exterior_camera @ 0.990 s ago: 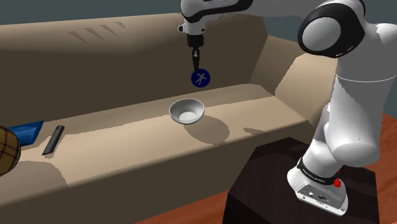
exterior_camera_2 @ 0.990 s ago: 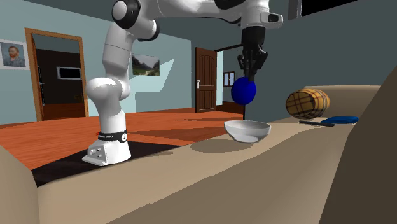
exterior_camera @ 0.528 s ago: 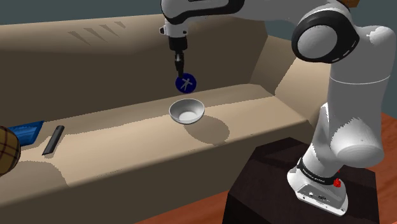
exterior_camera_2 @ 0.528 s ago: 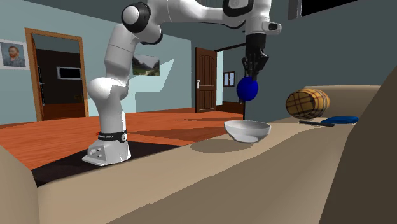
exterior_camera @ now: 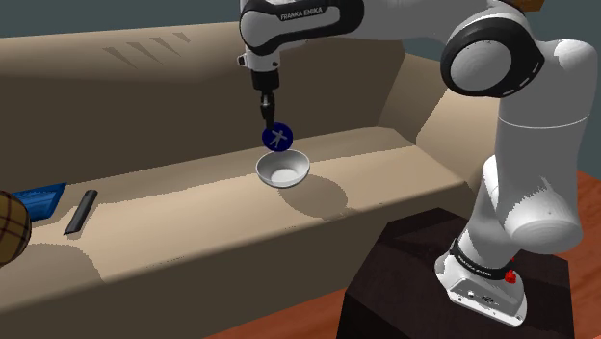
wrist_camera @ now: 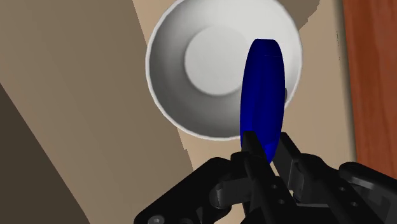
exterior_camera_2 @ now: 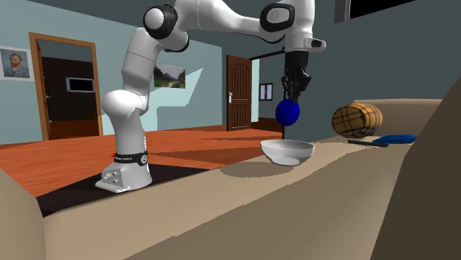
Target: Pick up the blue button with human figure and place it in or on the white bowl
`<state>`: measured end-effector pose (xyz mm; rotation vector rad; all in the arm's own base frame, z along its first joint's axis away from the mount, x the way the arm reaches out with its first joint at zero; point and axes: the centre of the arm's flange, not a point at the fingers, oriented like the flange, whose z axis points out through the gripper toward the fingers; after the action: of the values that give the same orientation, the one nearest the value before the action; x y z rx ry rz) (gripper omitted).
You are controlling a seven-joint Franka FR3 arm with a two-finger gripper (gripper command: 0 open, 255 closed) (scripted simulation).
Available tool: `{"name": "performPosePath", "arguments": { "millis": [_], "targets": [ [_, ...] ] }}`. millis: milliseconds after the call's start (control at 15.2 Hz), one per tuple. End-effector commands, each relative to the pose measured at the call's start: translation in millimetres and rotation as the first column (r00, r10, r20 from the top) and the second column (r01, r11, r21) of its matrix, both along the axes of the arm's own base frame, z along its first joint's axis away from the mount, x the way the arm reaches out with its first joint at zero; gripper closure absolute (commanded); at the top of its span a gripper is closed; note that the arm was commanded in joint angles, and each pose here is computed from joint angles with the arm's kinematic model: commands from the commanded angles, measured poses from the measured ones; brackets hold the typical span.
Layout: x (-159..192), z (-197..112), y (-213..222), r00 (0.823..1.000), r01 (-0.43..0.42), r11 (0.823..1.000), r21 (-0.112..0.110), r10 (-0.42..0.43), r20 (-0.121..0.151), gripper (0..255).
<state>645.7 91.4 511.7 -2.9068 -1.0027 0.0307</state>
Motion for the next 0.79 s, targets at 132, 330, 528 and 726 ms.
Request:
{"name": "performPosePath", "arguments": {
  "millis": [132,330,528,726],
  "targets": [
    [-0.6,-22.7,-1.0,1.000,0.000,1.000,0.000,0.000,0.001,255],
    [-0.6,-38.6,-1.0,1.000,0.000,1.000,0.000,0.000,0.001,255],
    [-0.6,-54.4,-1.0,1.000,0.000,1.000,0.000,0.000,0.001,255],
    [-0.6,-68.6,-1.0,1.000,0.000,1.000,0.000,0.000,0.001,255]
  ]
}}
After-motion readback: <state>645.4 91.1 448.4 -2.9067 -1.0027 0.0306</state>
